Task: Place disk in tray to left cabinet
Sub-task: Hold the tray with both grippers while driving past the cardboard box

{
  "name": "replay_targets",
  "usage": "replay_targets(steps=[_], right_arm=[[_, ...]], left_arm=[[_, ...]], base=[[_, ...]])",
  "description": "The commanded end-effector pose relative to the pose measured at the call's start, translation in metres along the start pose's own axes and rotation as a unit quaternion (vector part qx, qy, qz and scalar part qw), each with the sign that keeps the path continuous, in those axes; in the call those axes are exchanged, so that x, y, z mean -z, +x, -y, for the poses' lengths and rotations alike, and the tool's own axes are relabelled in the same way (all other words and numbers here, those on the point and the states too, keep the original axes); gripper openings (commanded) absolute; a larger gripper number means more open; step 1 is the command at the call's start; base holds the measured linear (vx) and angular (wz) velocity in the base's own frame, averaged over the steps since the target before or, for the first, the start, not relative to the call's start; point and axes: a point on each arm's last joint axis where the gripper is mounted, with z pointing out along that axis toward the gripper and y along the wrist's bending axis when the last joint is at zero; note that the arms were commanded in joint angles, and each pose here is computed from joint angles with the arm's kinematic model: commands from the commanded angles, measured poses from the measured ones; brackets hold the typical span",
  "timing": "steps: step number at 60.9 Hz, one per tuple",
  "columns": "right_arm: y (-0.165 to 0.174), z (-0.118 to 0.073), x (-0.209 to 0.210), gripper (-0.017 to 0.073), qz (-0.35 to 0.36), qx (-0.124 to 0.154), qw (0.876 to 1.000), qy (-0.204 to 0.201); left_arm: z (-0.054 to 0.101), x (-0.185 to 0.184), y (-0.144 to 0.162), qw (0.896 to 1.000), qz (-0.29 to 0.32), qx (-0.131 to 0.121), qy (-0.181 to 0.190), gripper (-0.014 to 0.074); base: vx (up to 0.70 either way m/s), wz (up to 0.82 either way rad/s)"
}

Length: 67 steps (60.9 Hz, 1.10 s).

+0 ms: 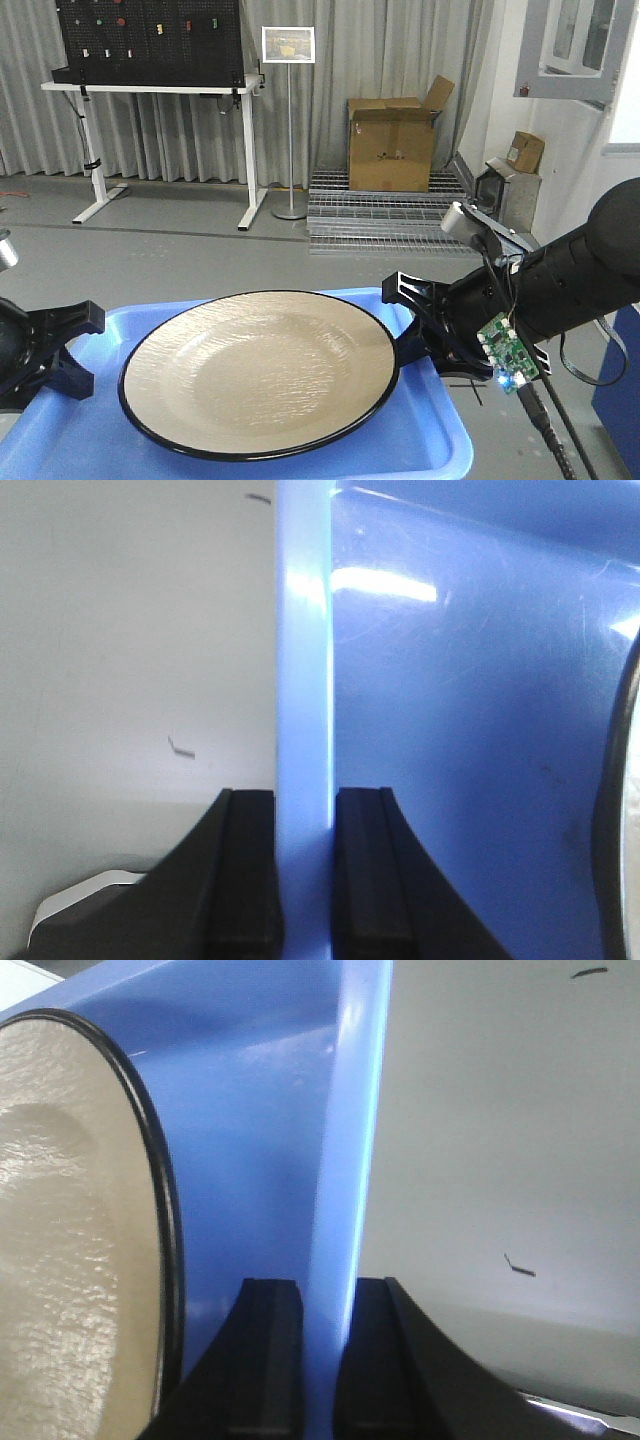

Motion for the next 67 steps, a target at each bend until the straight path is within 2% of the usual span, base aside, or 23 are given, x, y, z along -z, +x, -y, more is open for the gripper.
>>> replay_targets(steps=[1, 67], right_arm=[[-0.0017, -0.0315, 0.0249, -0.0006, 0.039, -0.013, 0.995, -0.088], [-0.0018, -0.0315, 0.0249, -0.0006, 0.039, -0.013, 0.995, -0.088]], left_arm=[[0.0276, 0.0223, -0.0009, 0.994, 0.038, 0.026, 0.099, 0.0000], [0.0276, 0.0223, -0.0009, 0.994, 0.038, 0.026, 0.099, 0.0000]], base=[[0.60, 0.00], [0.60, 0.00]])
